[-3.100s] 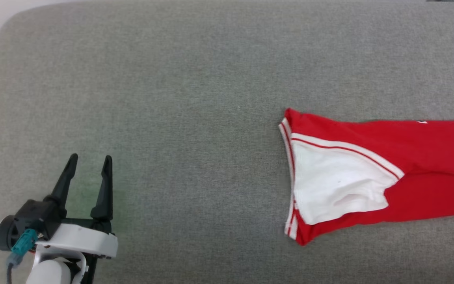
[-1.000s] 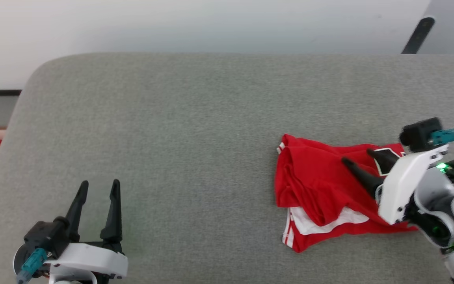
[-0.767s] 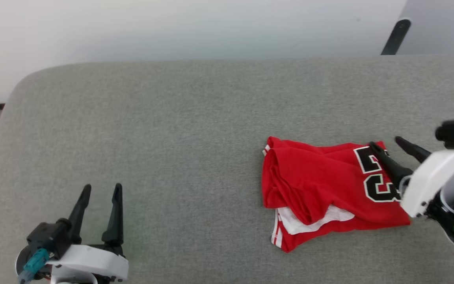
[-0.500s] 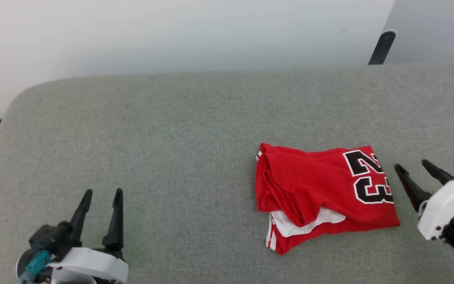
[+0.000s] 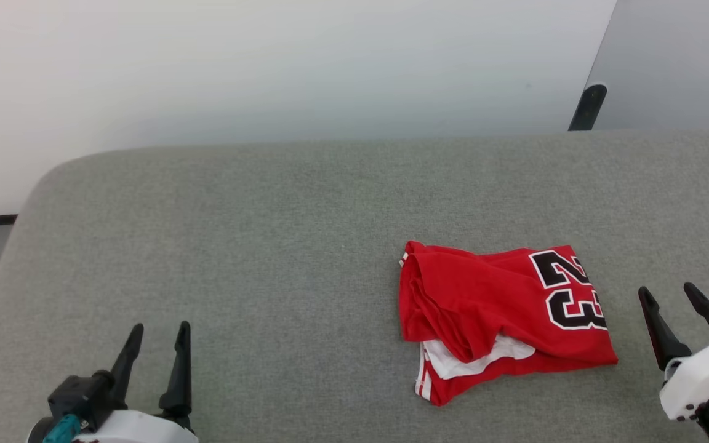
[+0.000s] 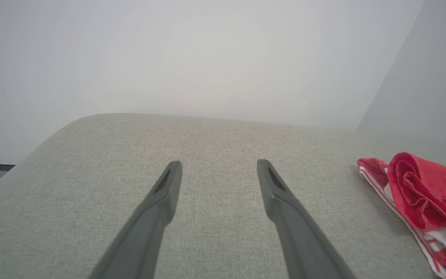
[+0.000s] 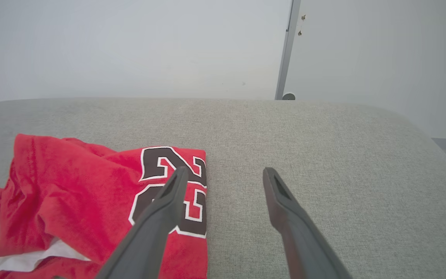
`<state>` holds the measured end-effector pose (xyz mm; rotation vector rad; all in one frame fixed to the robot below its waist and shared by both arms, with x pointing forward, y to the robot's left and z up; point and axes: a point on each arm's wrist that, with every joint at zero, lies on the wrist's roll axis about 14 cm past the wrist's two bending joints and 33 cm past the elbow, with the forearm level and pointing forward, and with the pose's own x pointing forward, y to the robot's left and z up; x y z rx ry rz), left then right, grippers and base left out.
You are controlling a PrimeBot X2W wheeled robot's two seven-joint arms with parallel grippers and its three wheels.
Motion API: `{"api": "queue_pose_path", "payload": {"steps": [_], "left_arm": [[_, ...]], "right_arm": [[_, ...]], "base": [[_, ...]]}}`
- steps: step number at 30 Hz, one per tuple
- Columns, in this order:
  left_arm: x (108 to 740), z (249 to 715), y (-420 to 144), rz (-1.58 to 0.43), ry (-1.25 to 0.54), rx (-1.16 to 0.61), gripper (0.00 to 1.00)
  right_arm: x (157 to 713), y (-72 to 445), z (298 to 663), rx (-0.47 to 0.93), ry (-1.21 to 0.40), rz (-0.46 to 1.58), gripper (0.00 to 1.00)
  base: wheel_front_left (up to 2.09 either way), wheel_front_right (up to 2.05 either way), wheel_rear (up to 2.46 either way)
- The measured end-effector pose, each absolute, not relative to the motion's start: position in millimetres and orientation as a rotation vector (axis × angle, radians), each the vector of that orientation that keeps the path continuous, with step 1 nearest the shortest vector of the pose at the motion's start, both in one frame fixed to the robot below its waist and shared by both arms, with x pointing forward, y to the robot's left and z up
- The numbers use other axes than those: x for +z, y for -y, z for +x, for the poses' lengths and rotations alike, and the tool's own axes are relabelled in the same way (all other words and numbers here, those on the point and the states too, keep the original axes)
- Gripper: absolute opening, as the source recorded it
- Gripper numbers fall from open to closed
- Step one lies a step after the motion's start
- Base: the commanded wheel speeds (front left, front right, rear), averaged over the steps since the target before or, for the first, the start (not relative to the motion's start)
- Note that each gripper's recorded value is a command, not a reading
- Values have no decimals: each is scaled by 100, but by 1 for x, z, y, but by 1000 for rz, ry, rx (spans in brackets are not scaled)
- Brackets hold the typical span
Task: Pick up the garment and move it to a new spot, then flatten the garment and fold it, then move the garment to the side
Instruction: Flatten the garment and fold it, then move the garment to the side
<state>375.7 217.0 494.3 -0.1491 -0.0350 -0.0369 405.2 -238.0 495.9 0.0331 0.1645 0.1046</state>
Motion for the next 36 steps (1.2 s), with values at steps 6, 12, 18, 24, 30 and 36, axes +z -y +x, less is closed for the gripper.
{"api": "queue_pose_path", "payload": {"steps": [6, 12, 18, 24, 30, 36], "left_arm": [[495, 365, -220, -124, 38, -29, 100], [503, 357, -225, -105, 64, -15, 100], [504, 352, -230, -94, 67, -3, 100], [502, 342, -234, -111, 66, 27, 100], [499, 339, -233, -114, 56, 24, 100], [500, 340, -232, -113, 57, 20, 100]], "right_arm": [[504, 233, 398, 92, -101, 56, 100], [517, 227, 391, 93, -54, 64, 100], [519, 222, 385, 95, -41, 73, 100], [514, 229, 375, 67, -55, 87, 100], [514, 230, 373, 60, -57, 91, 100], [514, 229, 374, 64, -60, 90, 100]], "base": [[0, 0, 0], [0, 0, 0], [0, 0, 0], [0, 0, 0], [0, 0, 0], [0, 0, 0]]}}
